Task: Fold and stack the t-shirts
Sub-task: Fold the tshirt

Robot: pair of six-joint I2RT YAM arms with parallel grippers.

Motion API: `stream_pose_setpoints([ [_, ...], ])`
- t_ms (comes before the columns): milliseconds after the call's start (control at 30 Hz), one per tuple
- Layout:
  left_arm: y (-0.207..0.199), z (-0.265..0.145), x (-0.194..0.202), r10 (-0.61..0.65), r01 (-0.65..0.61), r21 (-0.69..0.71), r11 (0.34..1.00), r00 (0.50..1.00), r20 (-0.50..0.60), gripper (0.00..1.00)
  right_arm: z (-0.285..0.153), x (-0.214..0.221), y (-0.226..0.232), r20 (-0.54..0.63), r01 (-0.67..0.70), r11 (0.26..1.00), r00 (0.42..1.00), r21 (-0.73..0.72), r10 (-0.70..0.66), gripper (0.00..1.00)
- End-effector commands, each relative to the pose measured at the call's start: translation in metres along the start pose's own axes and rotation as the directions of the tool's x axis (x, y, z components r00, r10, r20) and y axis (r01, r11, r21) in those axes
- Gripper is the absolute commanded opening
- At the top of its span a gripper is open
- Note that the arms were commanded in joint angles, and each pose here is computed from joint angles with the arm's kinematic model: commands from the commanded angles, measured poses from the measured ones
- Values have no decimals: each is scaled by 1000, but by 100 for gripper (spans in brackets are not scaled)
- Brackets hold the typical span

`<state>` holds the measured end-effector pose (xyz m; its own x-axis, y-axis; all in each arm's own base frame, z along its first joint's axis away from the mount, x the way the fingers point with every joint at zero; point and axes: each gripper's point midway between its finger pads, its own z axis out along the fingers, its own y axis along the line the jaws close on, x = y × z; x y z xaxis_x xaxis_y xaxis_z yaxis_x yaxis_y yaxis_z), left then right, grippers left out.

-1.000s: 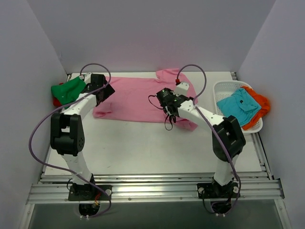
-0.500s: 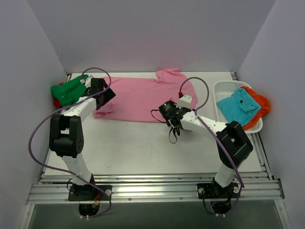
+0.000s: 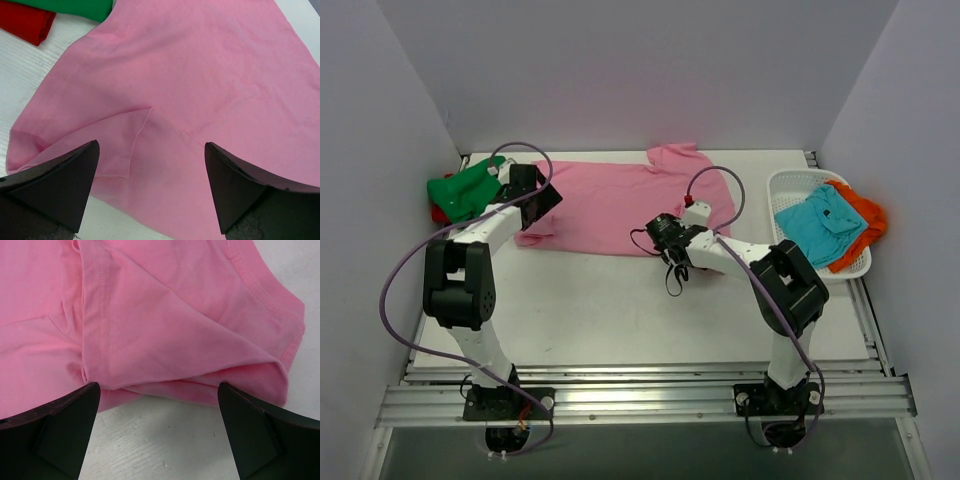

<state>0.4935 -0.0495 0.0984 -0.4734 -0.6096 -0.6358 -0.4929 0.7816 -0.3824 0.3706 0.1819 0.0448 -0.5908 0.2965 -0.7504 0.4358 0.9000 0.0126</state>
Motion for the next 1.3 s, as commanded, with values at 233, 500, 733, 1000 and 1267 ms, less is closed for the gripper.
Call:
stream_pose_setpoints([
  [233,-13,-11,-21,-18,14,58,998,998,61,96,24,-24,-14,27,-35,998,999,53,34,100],
  [500,-12,-13,-23,-17,13,59,998,997,70,96,45,-30,-30,18,-61,995,998,84,59,97],
  [733,-13,-14,-24,-18,13,61,998,997,72,96,49,-30,-27,16,-61,996,998,72,60,48],
  [1000,-12,-13,-23,-17,13,60,998,997,71,96,46,-35,-22,17,-67,996,998,61,66,32],
  [1267,-12,-11,-22,-15,11,63,998,997,69,97,52,-40,-22,23,-64,995,998,82,62,0],
])
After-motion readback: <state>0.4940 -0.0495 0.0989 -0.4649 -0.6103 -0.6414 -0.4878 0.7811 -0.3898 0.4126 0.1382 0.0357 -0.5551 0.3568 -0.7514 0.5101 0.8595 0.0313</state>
